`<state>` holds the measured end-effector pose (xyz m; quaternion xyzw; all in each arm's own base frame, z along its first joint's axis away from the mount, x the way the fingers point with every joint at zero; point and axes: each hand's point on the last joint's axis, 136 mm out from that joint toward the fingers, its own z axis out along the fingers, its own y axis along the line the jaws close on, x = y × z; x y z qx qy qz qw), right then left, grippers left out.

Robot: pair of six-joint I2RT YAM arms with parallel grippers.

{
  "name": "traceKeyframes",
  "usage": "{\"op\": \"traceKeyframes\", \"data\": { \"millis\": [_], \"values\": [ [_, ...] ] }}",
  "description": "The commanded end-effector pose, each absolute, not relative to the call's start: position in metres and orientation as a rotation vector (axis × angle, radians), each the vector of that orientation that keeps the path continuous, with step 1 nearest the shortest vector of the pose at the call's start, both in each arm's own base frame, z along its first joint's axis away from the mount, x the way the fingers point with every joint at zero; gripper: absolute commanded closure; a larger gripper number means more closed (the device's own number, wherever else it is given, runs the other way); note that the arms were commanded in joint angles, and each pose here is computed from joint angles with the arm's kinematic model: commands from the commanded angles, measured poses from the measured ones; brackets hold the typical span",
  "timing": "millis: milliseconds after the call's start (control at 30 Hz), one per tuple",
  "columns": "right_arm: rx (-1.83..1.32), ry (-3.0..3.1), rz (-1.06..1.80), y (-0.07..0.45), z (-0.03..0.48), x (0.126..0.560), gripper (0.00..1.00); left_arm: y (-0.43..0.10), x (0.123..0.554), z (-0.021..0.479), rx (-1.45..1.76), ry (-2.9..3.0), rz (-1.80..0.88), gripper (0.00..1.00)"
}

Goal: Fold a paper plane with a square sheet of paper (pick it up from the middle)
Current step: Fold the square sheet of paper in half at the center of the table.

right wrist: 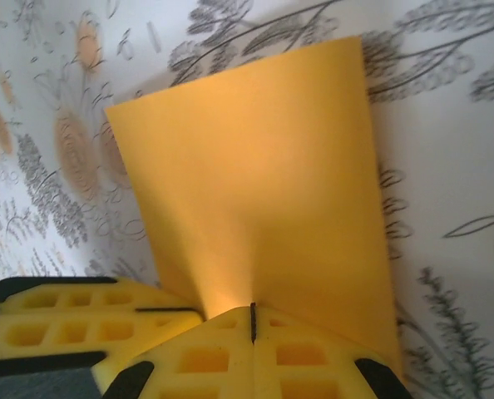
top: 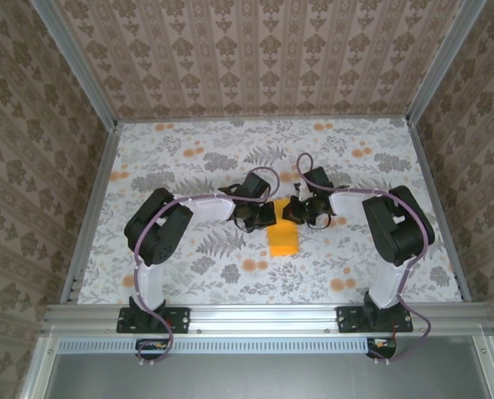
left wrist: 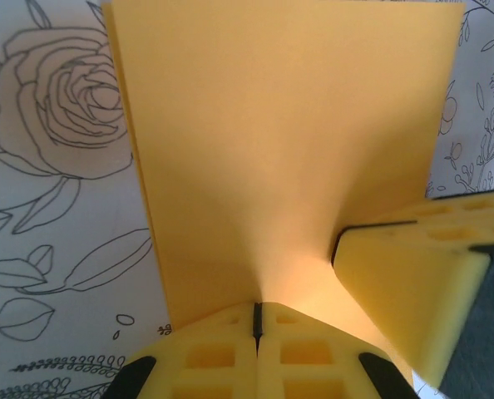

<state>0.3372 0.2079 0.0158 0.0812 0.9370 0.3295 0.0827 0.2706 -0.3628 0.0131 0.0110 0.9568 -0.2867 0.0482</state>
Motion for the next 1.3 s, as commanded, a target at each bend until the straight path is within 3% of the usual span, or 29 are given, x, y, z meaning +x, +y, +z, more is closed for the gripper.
{"op": "traceKeyframes", "data": {
  "millis": [0,167,533,767,1000,1267],
  "values": [
    [0.304,2.793,0.89,0.186,0.007,0.346,1.0,-0.28,0.2,-0.078,-0.037,3.285,-0.332,1.0],
    [0.39,2.784,0.759,0.149,0.0,0.352,1.0,-0.28,0.194,-0.08,-0.026,3.296,-0.337,1.0],
    [0.235,2.589,0.969,0.185,0.059,0.36,1.0,-0.284,0.195,-0.08,-0.025,3.287,-0.349,1.0],
    [0.225,2.655,1.009,0.211,0.036,0.364,1.0,-0.283,0.194,-0.08,-0.023,3.288,-0.338,1.0],
    [0.364,2.643,0.852,0.178,0.008,0.391,1.0,-0.282,0.19,-0.084,-0.033,3.297,-0.339,1.0],
    [0.494,2.534,0.841,0.151,0.014,0.415,1.0,-0.279,0.182,-0.091,-0.043,3.311,-0.33,1.0]
  ]
}}
